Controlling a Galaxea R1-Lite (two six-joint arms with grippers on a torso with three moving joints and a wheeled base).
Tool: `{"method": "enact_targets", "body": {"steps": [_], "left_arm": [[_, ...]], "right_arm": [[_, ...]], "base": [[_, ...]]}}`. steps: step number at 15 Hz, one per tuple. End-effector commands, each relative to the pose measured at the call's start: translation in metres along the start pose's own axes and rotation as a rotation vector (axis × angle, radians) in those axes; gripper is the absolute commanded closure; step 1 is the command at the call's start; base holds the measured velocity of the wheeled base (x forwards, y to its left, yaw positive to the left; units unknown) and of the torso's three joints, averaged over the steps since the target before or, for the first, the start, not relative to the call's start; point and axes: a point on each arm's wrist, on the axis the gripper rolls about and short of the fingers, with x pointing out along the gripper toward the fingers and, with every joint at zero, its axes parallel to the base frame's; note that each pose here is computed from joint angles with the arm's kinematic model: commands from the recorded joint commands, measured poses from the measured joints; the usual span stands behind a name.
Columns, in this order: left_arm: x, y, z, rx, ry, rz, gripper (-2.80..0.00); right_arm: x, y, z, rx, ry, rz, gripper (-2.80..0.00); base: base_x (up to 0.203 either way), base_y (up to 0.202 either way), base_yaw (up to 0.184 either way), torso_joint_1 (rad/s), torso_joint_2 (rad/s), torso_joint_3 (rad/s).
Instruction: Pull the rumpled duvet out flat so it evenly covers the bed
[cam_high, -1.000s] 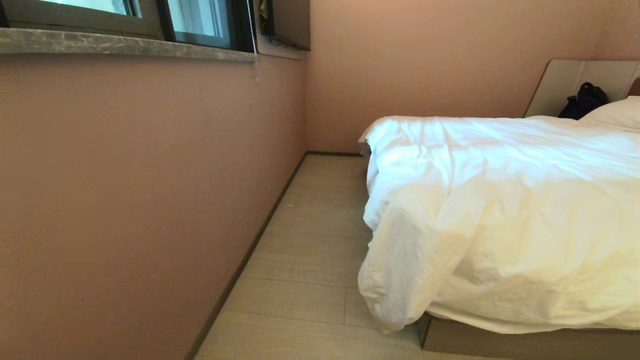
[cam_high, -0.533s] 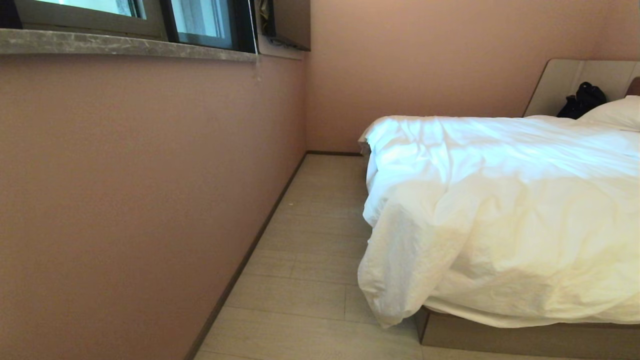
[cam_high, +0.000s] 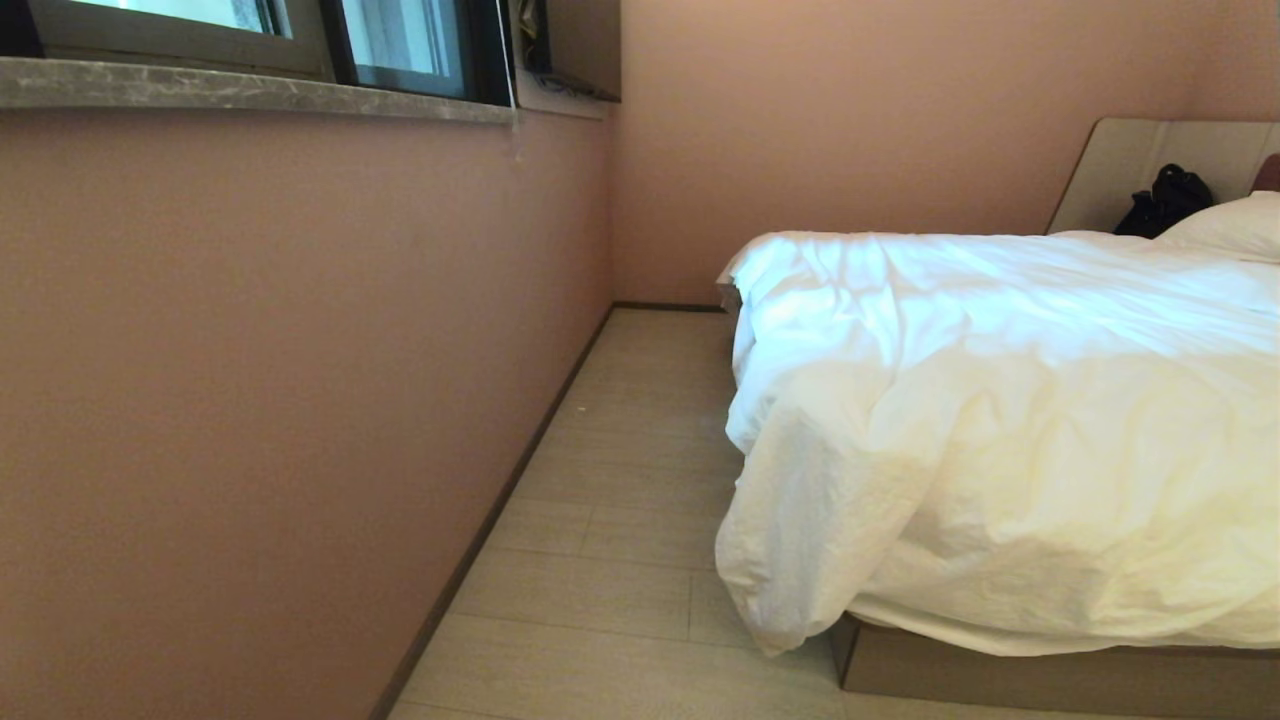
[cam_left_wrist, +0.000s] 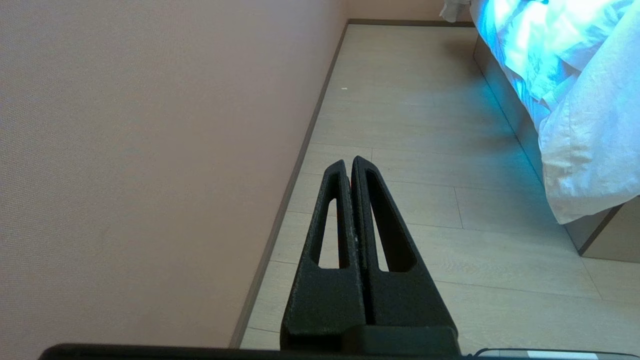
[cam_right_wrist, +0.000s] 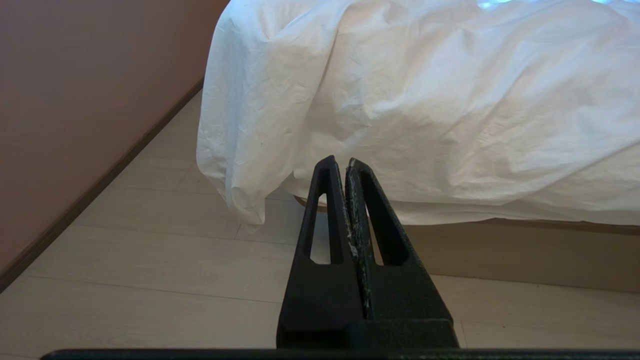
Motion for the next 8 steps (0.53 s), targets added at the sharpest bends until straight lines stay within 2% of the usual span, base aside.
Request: {"method": "enact_targets", "body": {"steps": [1, 8], "left_arm": [[0.0001, 0.0, 0.0, -0.001, 0.002, 0.0, 0.0], [0.0001, 0.0, 0.0, 0.0, 0.002, 0.0, 0.0]], "right_arm": [[0.0, 0.0, 0.0, 0.001, -0.001, 0.0, 0.0], [0.0001, 0.0, 0.0, 0.007, 0.001, 0.003, 0.0]], "base": [[0.0, 0.0, 0.0, 0.0, 0.0, 0.0], [0.0, 0.0, 0.0, 0.0, 0.0, 0.0]]}}
